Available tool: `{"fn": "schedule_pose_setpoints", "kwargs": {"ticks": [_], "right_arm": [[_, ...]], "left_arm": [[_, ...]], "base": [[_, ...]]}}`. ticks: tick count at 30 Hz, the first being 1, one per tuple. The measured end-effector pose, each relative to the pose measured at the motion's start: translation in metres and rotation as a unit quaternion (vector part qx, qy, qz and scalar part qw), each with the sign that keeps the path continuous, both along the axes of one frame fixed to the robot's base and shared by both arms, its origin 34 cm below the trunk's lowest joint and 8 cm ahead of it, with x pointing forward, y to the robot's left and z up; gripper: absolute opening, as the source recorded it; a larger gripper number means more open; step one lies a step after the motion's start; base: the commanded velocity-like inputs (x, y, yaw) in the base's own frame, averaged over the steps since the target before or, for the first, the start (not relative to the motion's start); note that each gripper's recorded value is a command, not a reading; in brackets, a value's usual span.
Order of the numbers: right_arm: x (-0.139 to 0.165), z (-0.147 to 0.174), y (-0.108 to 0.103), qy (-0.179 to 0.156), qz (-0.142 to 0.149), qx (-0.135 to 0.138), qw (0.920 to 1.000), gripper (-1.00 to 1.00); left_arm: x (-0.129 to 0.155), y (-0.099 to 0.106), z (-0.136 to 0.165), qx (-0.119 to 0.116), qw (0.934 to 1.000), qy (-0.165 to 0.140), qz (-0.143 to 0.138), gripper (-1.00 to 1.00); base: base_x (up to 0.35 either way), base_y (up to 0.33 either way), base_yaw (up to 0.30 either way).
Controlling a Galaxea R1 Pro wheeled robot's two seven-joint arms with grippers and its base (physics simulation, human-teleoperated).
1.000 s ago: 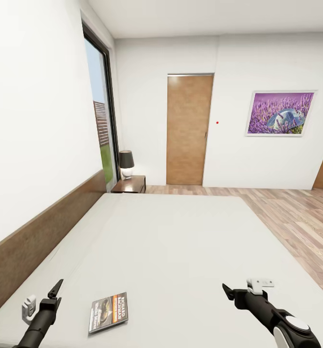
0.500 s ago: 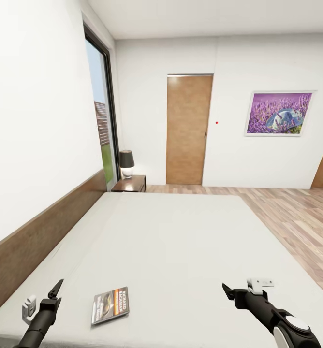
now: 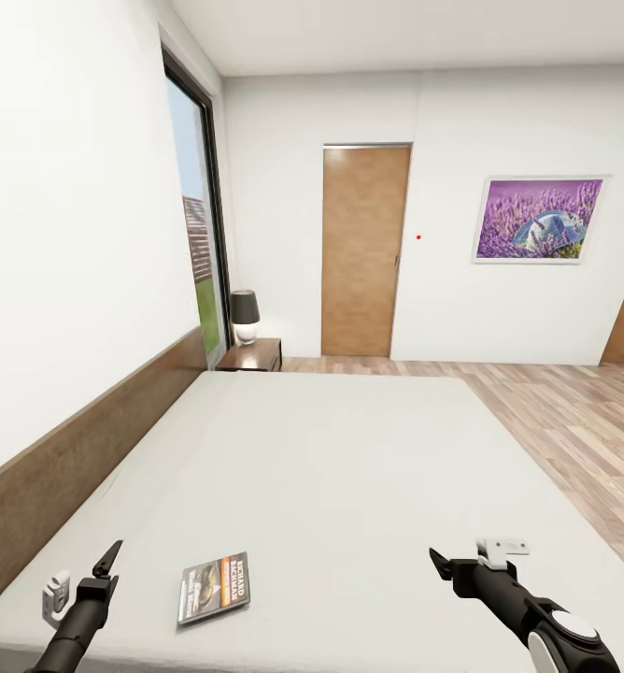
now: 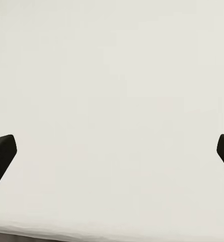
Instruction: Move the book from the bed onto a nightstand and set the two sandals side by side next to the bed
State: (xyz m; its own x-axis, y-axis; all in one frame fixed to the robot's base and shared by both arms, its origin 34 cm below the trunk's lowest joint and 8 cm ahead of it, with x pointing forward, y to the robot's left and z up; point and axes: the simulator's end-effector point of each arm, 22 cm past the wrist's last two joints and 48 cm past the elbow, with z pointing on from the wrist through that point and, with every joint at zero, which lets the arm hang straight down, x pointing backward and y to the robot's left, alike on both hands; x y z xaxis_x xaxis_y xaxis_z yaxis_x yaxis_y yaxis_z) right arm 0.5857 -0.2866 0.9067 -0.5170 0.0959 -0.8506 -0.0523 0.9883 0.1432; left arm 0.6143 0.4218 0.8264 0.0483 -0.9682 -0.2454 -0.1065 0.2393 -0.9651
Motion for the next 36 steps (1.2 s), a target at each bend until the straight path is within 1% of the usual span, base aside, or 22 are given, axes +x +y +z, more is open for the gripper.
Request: {"fn": "schedule_pose_setpoints", "kwargs": {"ticks": [36], "right_arm": [[0.0,0.0002,0.0022,0.0,0.002,0.003,1.0,1.0]], "left_arm": [[0.0009,-0.0019,0.0015,0.001,1.0,-0.003,-0.002,1.0]], "base": [[0.0,0.0,0.0]]}}
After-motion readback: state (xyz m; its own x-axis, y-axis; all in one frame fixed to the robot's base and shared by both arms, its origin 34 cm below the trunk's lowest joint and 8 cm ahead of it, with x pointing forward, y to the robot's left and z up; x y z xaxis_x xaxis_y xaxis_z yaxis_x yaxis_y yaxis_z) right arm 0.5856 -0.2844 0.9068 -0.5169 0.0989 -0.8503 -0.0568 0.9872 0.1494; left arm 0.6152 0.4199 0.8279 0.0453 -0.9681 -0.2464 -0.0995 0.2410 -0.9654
